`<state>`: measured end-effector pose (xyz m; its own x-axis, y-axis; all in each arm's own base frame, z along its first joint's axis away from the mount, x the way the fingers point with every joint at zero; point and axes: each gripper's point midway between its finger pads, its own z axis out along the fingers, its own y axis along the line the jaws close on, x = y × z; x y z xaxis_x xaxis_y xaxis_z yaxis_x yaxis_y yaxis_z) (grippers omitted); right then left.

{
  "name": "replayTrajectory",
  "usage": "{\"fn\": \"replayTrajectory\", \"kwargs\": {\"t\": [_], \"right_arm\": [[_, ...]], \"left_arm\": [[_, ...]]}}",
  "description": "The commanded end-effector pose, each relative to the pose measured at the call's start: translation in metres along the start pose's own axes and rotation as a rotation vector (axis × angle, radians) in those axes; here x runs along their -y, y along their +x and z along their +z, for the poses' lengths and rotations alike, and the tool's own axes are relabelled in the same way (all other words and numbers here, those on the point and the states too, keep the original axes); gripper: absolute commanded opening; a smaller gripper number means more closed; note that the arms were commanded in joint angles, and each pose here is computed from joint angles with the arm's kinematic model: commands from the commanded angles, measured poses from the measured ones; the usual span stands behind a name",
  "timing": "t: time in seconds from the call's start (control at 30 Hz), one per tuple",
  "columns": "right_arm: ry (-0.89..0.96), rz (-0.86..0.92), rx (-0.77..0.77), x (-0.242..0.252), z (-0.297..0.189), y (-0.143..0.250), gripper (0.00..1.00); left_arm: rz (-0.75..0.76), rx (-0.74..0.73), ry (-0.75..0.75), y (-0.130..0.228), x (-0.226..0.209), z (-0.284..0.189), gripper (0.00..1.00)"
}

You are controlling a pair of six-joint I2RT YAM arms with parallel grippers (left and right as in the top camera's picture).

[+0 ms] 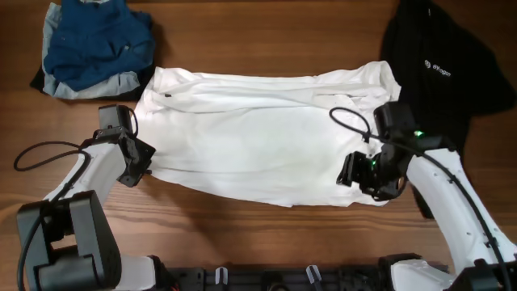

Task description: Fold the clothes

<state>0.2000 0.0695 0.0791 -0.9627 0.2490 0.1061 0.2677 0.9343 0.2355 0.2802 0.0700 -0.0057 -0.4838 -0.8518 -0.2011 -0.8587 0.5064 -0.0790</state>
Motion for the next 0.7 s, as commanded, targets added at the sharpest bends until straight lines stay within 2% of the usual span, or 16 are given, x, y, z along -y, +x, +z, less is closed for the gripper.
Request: {"fn": "replayTrajectory", "kwargs": {"t": [0.0, 0.07, 0.3, 0.47, 0.67], "right_arm": [[0.009, 0.05, -0.043, 0.006, 0.024, 0.016, 0.63], [-0.011, 0.047, -0.055, 0.002, 0.035, 0.021, 0.59], [0.045, 0.086, -0.042, 0.01, 0.068, 0.034, 0.58], [0.052, 0.085, -0.014, 0.011, 0.071, 0.028, 0.54], [0.074, 0.112, -0.008, 0.013, 0.084, 0.017, 0.54]], "left_arm": [[-0.003, -0.059, -0.089, 0.018, -0.024, 0.022, 0.04], [-0.003, -0.056, -0.086, 0.017, -0.023, 0.022, 0.04], [-0.003, -0.056, -0.086, 0.017, -0.023, 0.022, 0.04], [-0.003, -0.056, -0.086, 0.017, -0.023, 0.022, 0.04], [-0.003, -0.056, -0.086, 0.017, -0.023, 0.022, 0.04]]}}
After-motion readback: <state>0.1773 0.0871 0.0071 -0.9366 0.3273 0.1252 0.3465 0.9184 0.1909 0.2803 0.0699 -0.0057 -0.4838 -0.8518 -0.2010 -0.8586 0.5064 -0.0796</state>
